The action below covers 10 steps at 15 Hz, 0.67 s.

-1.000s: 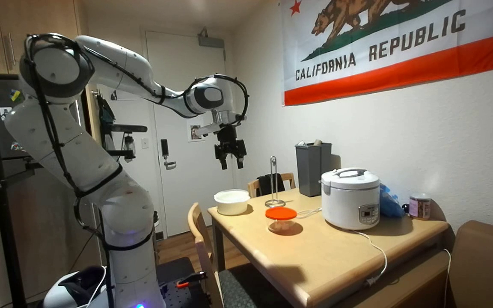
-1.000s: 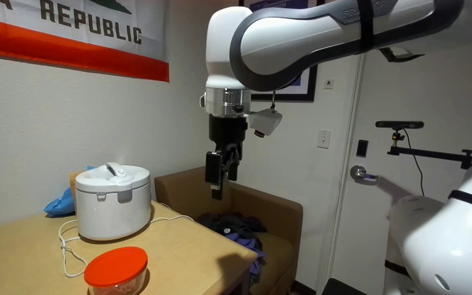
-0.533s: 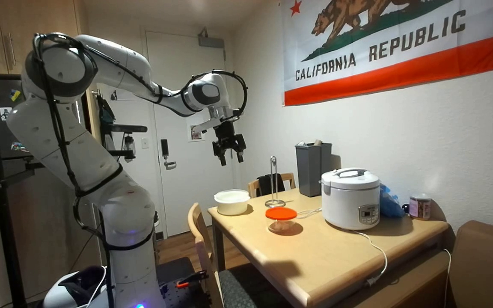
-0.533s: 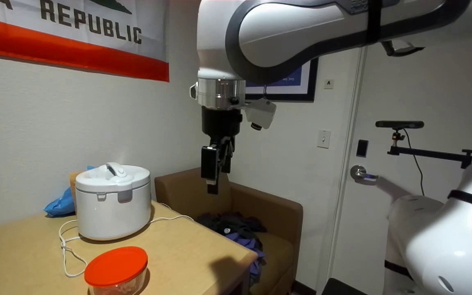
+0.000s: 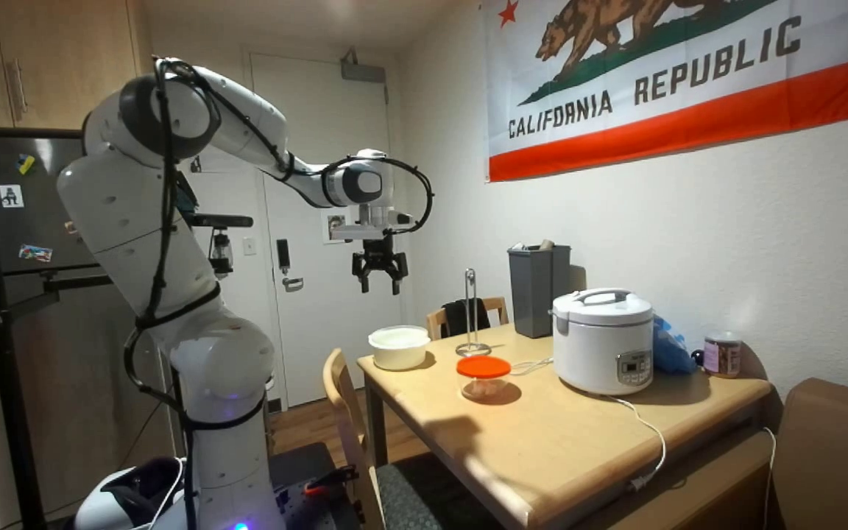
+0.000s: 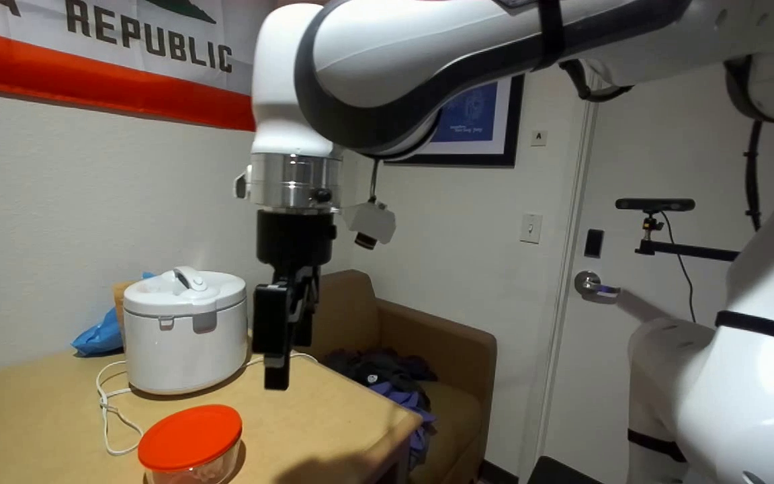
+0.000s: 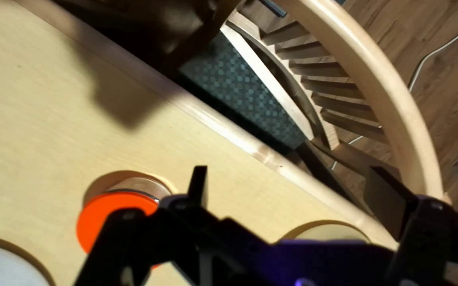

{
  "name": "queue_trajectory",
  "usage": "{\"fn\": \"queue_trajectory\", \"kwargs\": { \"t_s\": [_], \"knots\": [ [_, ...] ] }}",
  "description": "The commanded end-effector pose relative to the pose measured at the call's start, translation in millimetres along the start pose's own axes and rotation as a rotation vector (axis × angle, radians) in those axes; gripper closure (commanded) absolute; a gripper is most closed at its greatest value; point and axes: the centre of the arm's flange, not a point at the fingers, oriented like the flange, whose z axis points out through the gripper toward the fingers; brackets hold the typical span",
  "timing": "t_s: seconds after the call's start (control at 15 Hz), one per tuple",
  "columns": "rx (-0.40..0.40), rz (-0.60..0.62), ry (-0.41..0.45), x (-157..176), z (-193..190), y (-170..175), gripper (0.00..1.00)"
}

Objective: Remove the orange lid from the lunchbox, remove the white napkin from the lunchbox

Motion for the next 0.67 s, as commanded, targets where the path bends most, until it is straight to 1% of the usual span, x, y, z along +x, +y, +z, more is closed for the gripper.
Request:
{"fn": "queue_trajectory", "kwargs": {
  "t_s": [0.0,0.13,0.2,0.27,0.4,0.6],
  "knots": [
    [0.029,-0.187,-0.073,59.9,4.5,-49.8,0.00],
    [0.032,-0.266,-0.098,75.6,9.8,-72.2,0.00],
    [0.032,-0.283,-0.099,76.5,9.3,-76.4,0.00],
    [0.032,-0.226,-0.068,55.8,18.4,-74.1,0.00],
    [0.038,-0.252,-0.081,67.0,20.7,-80.1,0.00],
    [0.041,-0.260,-0.082,70.6,20.1,-77.7,0.00]
  ]
}}
